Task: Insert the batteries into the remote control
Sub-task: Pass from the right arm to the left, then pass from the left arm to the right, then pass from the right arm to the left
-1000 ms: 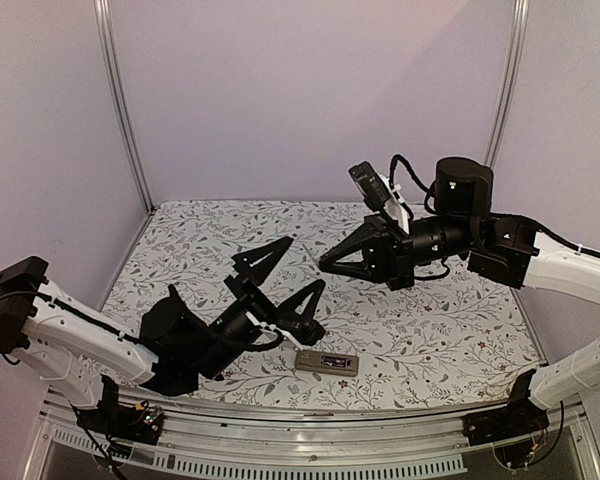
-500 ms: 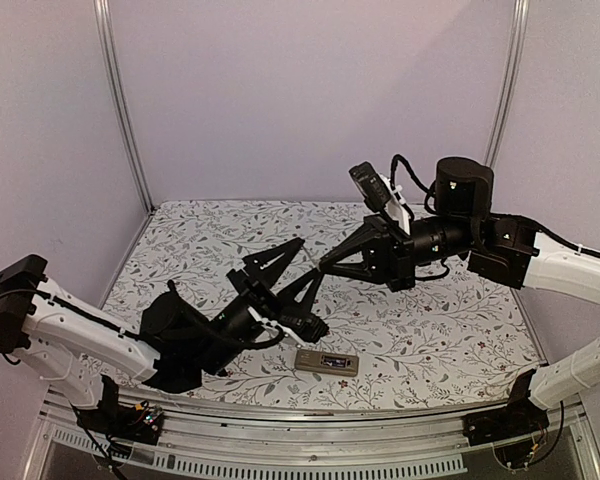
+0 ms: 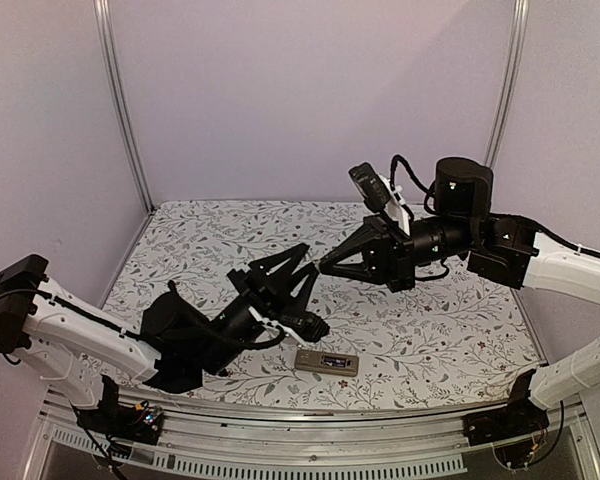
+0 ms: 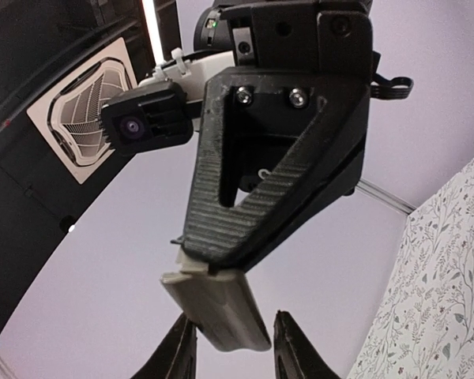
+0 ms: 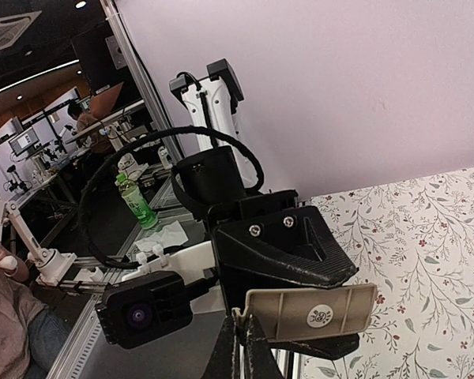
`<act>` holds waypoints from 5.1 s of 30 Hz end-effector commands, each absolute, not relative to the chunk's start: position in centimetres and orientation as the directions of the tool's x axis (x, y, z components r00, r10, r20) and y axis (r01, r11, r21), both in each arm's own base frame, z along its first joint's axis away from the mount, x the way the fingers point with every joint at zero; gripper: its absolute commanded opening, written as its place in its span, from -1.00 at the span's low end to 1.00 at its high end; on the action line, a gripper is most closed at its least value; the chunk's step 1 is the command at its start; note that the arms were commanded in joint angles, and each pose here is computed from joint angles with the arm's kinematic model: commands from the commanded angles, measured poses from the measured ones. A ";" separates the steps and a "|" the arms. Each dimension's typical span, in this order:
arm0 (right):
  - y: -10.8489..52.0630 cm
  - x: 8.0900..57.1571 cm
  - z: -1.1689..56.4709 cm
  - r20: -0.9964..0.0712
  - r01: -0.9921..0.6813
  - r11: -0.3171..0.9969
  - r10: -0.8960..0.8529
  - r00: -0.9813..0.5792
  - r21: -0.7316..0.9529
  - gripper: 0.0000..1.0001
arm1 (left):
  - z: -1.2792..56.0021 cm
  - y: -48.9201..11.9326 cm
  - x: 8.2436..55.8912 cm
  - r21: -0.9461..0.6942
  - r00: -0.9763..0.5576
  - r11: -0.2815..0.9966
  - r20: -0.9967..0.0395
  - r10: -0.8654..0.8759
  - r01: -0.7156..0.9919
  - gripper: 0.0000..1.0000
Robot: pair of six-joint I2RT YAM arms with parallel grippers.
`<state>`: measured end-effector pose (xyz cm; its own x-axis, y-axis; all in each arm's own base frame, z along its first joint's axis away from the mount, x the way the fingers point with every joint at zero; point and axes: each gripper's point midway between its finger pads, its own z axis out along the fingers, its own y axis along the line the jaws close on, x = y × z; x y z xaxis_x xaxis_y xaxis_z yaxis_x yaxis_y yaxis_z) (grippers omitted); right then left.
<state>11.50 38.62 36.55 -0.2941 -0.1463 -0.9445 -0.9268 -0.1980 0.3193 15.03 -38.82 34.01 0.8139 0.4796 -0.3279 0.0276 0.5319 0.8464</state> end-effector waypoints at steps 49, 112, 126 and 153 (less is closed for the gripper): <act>38.0 17.5 31.4 -0.912 -0.853 0.494 -0.251 -0.325 0.168 -0.29 | 33.0 -36.1 19.5 0.840 0.521 0.466 -0.277 0.808 -0.277 -0.70; 35.3 17.3 25.8 -0.786 -0.887 0.279 -0.417 -0.456 0.367 -1.00 | 29.5 -36.3 16.6 0.501 0.421 0.518 -0.865 0.272 0.694 0.94; 37.3 15.5 30.4 -0.887 -0.951 -0.038 -0.373 -0.271 0.307 -1.00 | 31.0 -36.5 16.5 -0.118 -0.143 0.240 -0.986 0.088 0.963 0.57; 38.0 15.5 29.7 -0.885 -0.949 -0.084 -0.394 -0.248 0.303 -1.00 | 30.8 -38.3 17.3 -0.297 -0.304 0.101 -0.950 0.064 0.949 -0.44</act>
<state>15.36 37.86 29.35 -0.2595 -0.3971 -0.8803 -0.9479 -0.0696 0.3108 17.24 -37.93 29.55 -0.3018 0.0886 -0.9492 0.9491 0.1222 -0.2904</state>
